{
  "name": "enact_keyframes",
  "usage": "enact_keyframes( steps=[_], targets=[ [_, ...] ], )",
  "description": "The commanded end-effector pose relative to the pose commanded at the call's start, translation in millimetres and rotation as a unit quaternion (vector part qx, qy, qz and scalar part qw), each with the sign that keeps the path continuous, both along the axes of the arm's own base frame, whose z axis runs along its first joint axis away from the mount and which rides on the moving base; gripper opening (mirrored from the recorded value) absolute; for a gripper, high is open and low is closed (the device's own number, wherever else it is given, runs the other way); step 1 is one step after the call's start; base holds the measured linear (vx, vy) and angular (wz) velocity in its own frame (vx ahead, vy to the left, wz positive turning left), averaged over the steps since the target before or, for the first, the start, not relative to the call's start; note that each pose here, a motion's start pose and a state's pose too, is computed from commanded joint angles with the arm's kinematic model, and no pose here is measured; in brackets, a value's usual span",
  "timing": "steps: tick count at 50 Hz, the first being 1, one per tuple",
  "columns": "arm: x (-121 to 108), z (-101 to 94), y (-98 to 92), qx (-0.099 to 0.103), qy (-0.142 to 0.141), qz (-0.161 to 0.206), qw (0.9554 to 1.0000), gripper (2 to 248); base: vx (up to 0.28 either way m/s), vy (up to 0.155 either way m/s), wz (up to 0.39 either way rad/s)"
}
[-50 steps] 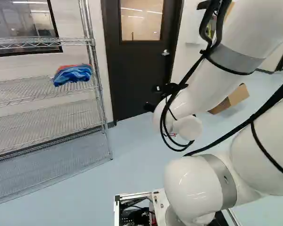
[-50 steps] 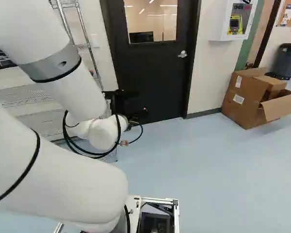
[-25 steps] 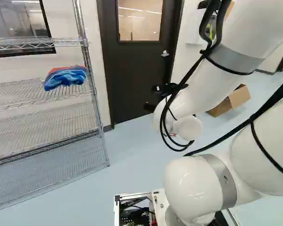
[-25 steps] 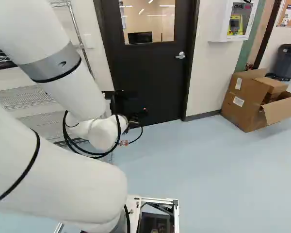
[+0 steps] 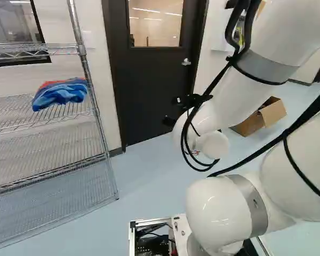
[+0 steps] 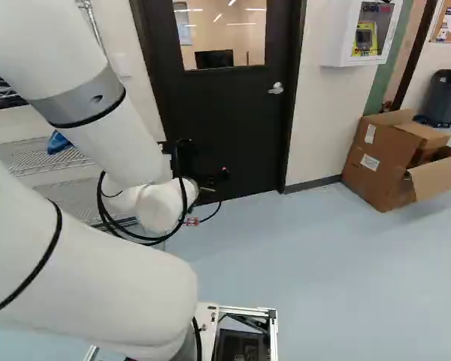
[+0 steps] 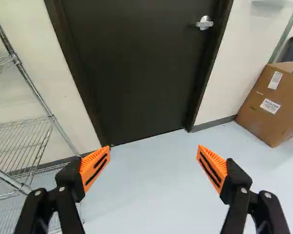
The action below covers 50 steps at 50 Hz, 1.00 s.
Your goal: Open the door and move inside
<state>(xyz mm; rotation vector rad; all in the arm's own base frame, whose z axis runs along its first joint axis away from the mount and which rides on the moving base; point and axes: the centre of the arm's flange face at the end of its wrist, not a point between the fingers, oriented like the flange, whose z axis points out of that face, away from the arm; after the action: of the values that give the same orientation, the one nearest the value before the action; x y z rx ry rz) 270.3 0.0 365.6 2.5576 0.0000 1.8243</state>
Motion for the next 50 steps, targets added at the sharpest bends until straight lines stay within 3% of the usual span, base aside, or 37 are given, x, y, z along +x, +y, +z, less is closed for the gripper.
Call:
enact_keyframes(
  steps=[22,50],
  targets=[
    [0.0,0.0,0.0,0.000,0.000,0.000,1.0000,247,0.207,-0.067,-0.011],
    [0.0,0.0,0.0,0.000,0.000,0.000,1.0000,247,0.211,-0.015,-0.019]
  ],
)
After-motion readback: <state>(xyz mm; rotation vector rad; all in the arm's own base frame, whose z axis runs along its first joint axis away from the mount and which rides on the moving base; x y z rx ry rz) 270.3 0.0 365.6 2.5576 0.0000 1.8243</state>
